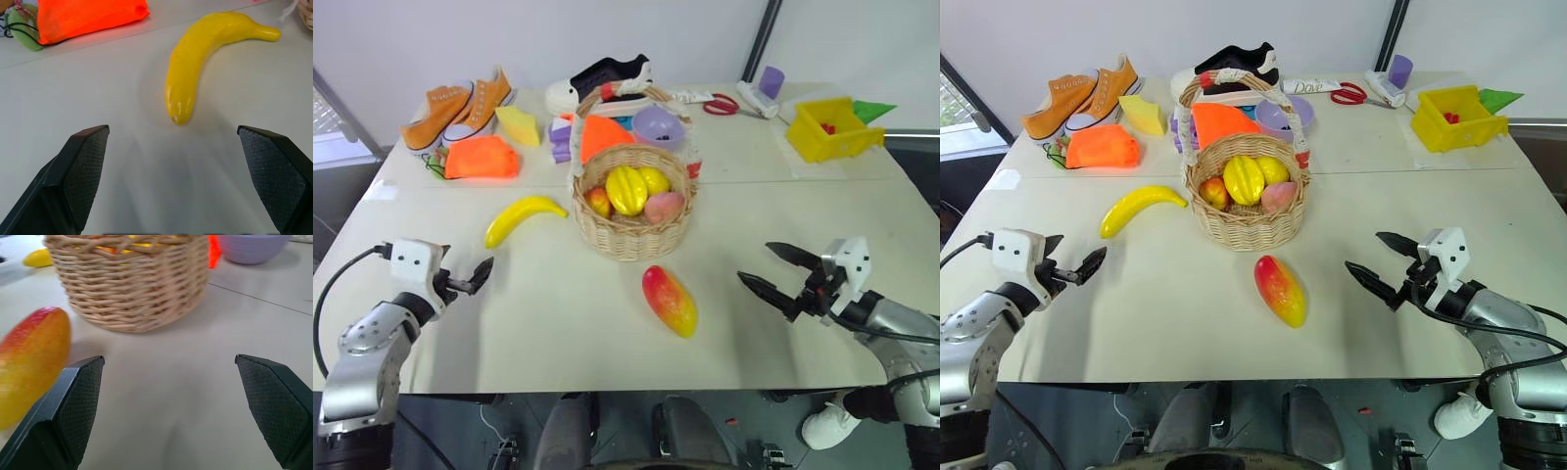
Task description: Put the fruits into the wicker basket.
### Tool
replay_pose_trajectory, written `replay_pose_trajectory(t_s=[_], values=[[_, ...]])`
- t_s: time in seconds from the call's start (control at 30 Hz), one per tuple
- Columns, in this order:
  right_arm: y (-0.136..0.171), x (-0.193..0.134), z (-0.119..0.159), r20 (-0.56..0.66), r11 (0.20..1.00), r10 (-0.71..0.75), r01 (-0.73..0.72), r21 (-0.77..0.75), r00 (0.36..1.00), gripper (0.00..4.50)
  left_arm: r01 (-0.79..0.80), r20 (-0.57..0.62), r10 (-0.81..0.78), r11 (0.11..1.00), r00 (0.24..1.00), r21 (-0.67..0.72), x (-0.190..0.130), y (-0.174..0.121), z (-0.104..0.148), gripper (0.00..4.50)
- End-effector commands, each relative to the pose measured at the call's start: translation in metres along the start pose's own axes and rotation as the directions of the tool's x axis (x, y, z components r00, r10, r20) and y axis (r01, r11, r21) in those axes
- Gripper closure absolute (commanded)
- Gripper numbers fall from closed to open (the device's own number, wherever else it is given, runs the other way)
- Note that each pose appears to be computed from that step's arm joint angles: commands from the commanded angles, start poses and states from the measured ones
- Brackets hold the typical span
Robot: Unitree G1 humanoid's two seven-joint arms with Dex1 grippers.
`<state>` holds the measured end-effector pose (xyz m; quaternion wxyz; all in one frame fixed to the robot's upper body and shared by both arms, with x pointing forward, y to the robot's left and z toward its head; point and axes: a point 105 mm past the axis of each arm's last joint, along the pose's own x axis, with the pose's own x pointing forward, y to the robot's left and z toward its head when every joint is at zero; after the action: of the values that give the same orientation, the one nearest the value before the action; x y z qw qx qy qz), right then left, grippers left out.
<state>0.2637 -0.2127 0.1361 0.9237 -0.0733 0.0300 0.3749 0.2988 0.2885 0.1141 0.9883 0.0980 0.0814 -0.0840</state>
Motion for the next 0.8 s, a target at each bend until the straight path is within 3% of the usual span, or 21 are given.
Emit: replay_pose_trajectory(t_s=[0.03,0.33,0.63,0.73,0.8], values=[[0.024,0.011,0.024,0.045,0.992,0.114,-0.111,-0.055,0.992,0.03,0.028,-0.004,-0.027,0.999,1.0,0.041,0.011,0.002,0.011,0.0],[0.069,0.034,0.058,0.066,0.936,0.335,-0.323,-0.14,0.94,0.03,0.118,-0.097,-0.105,0.983,0.99,0.141,0.065,0.013,0.023,0.0],[0.081,0.044,0.063,0.076,0.925,0.36,-0.346,-0.156,0.93,0.03,0.254,-0.168,-0.226,0.952,0.96,0.172,0.089,-0.002,0.014,0.0],[0.082,0.043,0.062,0.074,0.928,0.354,-0.341,-0.15,0.932,0.0,0.239,-0.157,-0.212,0.953,0.965,0.188,0.09,0.0,0.014,0.81],[0.084,0.042,0.061,0.073,0.929,0.352,-0.339,-0.145,0.933,0.0,0.214,-0.129,-0.192,0.96,0.973,0.18,0.091,0.004,0.018,1.77]])
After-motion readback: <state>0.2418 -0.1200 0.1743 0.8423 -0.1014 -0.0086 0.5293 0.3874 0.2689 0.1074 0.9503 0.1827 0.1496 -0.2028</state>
